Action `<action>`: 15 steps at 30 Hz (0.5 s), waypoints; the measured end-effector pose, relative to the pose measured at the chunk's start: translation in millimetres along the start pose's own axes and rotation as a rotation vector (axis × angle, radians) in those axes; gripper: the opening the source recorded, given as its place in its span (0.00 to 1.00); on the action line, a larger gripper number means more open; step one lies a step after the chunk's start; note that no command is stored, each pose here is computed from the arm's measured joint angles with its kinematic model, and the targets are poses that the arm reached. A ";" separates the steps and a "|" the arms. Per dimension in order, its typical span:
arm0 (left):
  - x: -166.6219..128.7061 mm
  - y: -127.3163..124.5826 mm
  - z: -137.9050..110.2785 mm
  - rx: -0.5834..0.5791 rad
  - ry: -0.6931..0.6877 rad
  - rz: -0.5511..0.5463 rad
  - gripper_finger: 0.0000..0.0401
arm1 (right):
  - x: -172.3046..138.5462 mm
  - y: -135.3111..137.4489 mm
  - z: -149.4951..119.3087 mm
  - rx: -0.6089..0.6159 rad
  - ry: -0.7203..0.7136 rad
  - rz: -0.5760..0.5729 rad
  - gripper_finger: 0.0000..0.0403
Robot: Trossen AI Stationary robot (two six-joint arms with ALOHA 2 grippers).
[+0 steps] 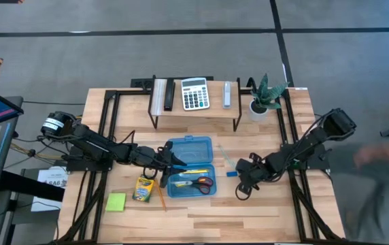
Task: Pack school essentials
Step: Put the blue pencil into the supply box
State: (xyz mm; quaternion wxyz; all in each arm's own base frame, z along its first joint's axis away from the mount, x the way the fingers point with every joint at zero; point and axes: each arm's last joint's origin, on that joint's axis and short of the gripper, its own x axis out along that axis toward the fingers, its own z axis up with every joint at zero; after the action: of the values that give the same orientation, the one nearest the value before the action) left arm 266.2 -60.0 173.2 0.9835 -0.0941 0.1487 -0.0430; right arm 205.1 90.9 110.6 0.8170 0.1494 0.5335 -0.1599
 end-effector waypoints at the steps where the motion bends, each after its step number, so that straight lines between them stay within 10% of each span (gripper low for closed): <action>1: 0.0 0.0 0.0 0.000 0.000 0.000 0.25 | -0.3 -0.4 -0.1 0.000 -0.001 -0.001 0.21; 15: 0.0 0.0 0.0 -0.002 -0.001 0.001 0.25 | -12.3 -13.3 -3.3 0.038 0.032 -0.089 0.01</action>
State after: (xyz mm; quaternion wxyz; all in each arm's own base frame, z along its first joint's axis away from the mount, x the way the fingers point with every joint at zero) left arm 266.2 -59.9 173.3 0.9835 -0.0948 0.1484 -0.0423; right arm 192.1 81.5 119.6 0.7974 0.1434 0.5496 -0.2036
